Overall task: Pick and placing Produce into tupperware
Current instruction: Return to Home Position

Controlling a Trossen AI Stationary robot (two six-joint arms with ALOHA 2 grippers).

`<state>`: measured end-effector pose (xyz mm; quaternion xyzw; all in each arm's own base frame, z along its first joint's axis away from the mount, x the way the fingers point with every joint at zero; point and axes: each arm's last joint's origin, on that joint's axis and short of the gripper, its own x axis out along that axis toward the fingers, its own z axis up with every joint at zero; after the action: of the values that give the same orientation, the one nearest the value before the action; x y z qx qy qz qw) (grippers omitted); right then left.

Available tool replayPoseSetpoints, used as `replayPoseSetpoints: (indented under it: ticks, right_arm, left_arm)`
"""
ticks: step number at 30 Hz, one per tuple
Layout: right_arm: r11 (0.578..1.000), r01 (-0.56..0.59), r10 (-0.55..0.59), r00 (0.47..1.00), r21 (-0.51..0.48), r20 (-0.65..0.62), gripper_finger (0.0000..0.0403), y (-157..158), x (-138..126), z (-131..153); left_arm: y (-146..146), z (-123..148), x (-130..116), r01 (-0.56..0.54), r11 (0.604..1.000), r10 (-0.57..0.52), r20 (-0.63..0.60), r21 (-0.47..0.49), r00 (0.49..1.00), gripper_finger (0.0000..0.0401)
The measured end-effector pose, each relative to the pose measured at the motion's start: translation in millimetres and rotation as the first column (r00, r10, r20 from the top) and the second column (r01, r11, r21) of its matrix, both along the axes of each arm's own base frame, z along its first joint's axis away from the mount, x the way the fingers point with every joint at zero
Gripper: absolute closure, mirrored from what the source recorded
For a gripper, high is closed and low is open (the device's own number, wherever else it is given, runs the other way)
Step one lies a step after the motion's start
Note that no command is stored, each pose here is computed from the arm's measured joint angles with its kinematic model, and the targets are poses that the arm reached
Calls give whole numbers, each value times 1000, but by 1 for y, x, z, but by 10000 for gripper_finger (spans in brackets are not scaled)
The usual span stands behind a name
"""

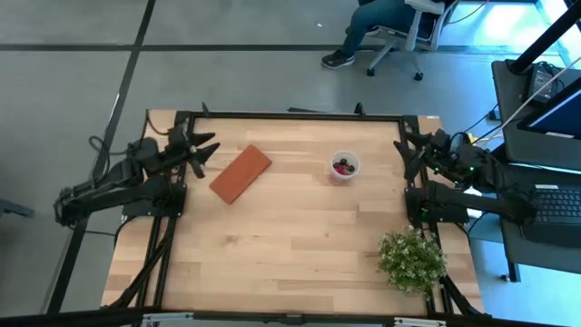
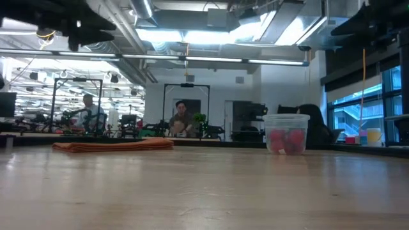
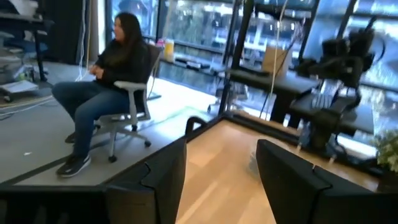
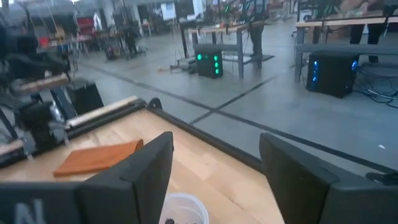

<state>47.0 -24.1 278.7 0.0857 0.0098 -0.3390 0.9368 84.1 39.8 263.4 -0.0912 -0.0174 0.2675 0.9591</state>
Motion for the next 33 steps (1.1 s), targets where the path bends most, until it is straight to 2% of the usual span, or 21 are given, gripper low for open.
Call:
replayPoseSetpoints:
  ticks: [5,8,17,21,26,33]
  right_arm:
    - [1000,1,-1,997,-9,71,163,3,-12,-9]
    - [1000,2,-1,998,-8,63,163,3,-12,-11]
    - [1000,6,-5,999,-23,32,163,2,-10,-15]
    - [1000,6,-5,999,-25,34,163,2,-9,-15]
    - [1000,6,-5,1000,-14,31,163,0,-2,-25]
    - [999,7,-2,993,-45,118,163,-4,15,-43]
  left_arm:
    - [-7,-18,-16,0,1000,-2,93,22,996,213]
    - [-9,-22,-22,0,999,-4,120,33,993,213]
    - [-6,-34,-19,-48,999,50,70,-17,996,213]
    - [-4,-51,-13,-53,997,56,38,-63,998,213]
    - [-1,-64,-7,-50,996,55,69,-69,996,213]
    - [2,-86,1,-43,998,50,131,-55,990,213]
